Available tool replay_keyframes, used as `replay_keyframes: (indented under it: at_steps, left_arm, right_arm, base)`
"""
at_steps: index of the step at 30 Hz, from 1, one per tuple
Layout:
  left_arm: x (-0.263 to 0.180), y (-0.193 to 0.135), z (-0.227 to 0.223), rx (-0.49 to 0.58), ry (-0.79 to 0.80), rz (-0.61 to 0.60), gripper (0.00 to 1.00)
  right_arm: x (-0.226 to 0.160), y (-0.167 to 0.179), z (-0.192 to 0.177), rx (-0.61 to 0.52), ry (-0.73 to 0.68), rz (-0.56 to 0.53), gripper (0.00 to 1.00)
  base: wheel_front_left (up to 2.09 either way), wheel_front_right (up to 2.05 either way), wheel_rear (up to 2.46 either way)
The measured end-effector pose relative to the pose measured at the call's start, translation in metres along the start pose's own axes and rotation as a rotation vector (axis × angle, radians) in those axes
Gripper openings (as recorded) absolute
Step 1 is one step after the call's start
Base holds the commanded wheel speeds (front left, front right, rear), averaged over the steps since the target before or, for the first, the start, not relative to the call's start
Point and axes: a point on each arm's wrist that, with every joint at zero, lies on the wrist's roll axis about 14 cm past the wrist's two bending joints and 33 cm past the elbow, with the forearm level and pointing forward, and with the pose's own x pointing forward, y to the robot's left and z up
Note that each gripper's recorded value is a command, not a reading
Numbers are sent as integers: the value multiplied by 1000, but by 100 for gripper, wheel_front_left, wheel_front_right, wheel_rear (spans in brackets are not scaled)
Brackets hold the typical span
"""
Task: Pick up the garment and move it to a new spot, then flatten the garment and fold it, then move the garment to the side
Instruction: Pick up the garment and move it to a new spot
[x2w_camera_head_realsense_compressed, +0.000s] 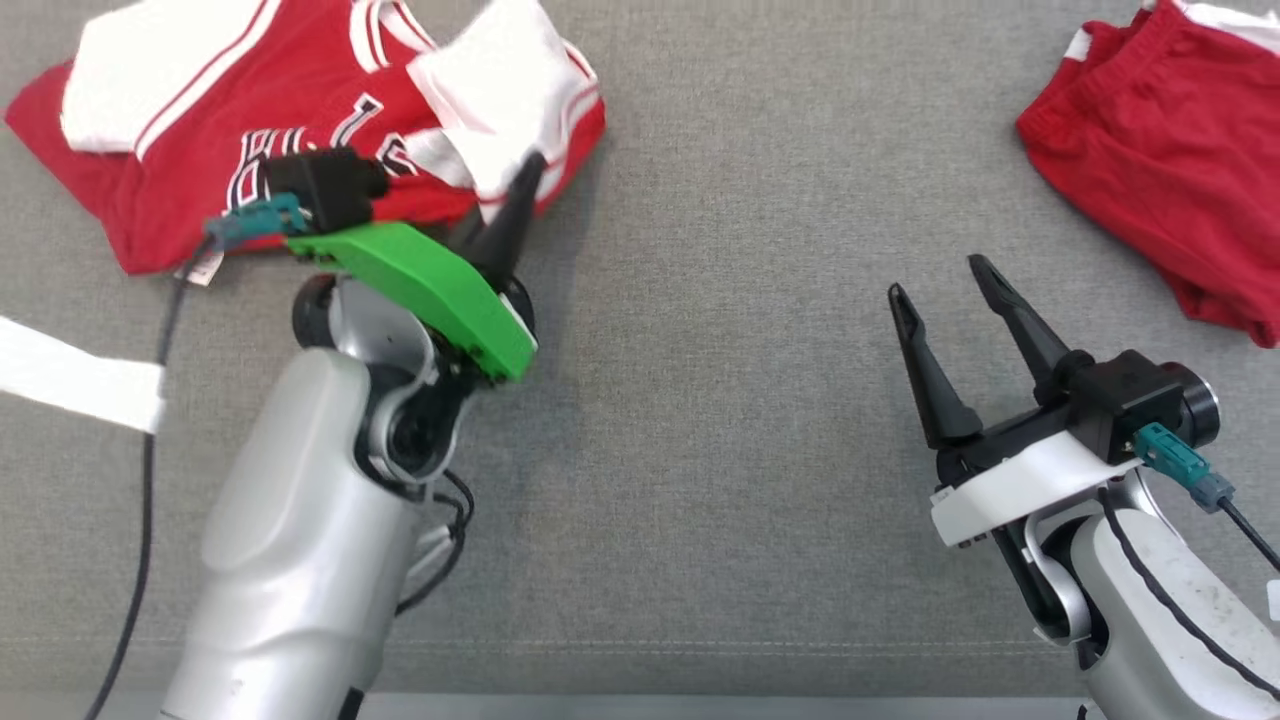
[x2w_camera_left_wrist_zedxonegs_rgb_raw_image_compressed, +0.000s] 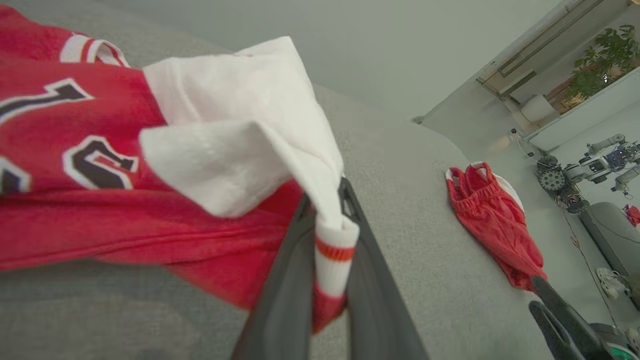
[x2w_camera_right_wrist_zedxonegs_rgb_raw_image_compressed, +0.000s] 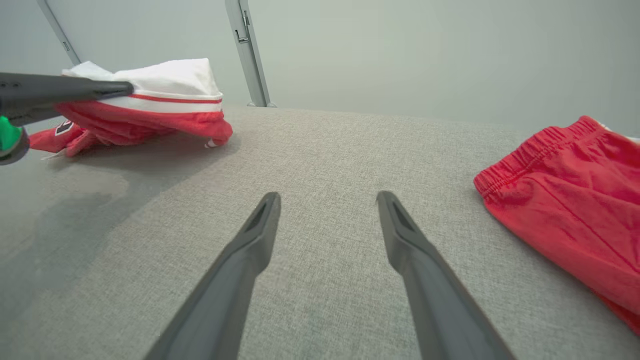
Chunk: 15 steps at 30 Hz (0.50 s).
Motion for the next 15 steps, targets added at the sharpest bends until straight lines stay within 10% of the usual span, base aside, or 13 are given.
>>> replay_keyframes:
  at_steps: [7, 15]
  left_arm:
    - [-27, -55, -72, -1, 167, -145, 0]
    - [-87, -141, -156, -252, 406, -358, 0]
  right_arm:
    - [-18, -2, 16, -11, -32, -41, 100]
    - [-53, -18, 21, -32, -25, -124, 100]
  base:
    - [0, 0, 0]
    - [0, 0, 0]
